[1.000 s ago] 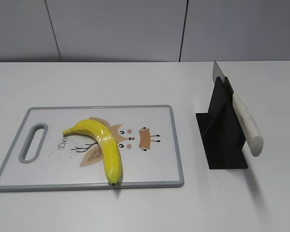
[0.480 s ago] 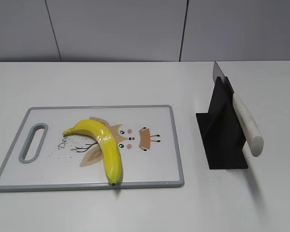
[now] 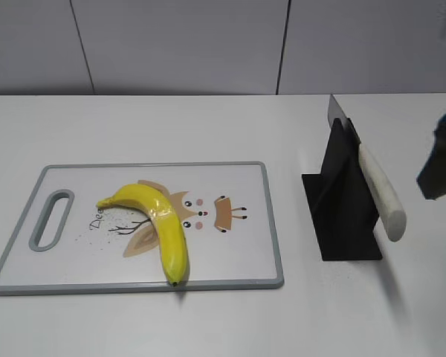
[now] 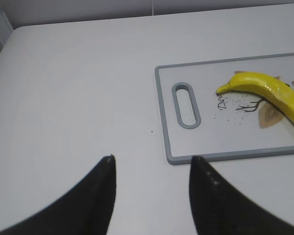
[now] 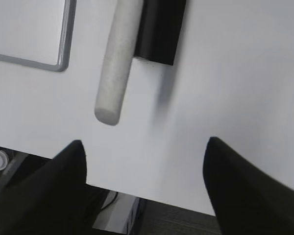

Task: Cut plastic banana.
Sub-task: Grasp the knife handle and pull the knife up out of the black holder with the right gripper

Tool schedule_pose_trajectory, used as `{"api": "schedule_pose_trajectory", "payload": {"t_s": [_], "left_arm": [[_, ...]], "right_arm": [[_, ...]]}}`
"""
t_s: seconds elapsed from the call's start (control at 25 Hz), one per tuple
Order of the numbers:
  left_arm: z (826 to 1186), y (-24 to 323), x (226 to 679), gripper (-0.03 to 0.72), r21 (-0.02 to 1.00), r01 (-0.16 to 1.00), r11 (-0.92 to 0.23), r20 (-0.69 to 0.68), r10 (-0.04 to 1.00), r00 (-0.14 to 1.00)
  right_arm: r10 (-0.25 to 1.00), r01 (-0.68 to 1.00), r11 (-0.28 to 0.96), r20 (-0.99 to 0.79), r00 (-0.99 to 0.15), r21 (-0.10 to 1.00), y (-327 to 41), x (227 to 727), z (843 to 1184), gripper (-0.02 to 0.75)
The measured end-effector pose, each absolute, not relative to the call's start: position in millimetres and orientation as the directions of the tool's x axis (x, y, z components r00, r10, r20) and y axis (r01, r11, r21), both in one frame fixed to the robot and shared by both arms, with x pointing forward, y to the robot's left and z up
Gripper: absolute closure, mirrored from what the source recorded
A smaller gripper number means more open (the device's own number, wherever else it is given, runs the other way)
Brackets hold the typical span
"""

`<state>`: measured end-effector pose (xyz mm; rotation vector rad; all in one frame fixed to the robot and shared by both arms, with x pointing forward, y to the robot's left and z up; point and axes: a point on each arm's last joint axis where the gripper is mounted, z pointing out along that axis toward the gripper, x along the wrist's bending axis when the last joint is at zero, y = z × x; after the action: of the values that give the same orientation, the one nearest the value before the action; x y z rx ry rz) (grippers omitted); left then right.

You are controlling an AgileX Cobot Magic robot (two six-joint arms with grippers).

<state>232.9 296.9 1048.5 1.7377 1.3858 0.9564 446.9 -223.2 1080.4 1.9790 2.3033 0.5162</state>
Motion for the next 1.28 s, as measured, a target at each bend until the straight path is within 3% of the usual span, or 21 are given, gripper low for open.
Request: {"api": "schedule_pose_trajectory", "payload": {"t_s": [0.12, 0.32, 0.68, 1.16, 1.28], "left_arm": [[1048.5, 296.9, 232.9, 0.215, 0.871, 0.459, -0.176, 0.118, 0.981, 0.152], [1048.5, 296.9, 232.9, 0.215, 0.871, 0.459, -0.176, 0.118, 0.981, 0.152], [1048.5, 296.9, 232.9, 0.215, 0.871, 0.459, -0.176, 0.118, 0.981, 0.152], [1048.5, 296.9, 232.9, 0.215, 0.871, 0.459, -0.176, 0.118, 0.981, 0.152], [1048.5, 296.9, 232.9, 0.215, 0.871, 0.459, -0.176, 0.118, 0.981, 0.152]], "right_arm": [[0.969, 0.953, 0.158, 0.145, -0.2, 0.258, -203.0, 462.2, 1075.1, 0.15], [0.973, 0.969, 0.112, 0.175, -0.152, 0.22, -189.7, 482.8, 1062.3, 0.15], [0.98, 0.977, 0.077, 0.165, -0.111, 0.2, -183.3, 502.3, 1038.7, 0.15], [0.991, 0.997, 0.06, 0.118, -0.065, 0.042, -177.1, 518.6, 992.3, 0.151], [0.991, 0.999, 0.048, 0.124, -0.049, 0.011, -175.7, 518.6, 987.7, 0.187]]}}
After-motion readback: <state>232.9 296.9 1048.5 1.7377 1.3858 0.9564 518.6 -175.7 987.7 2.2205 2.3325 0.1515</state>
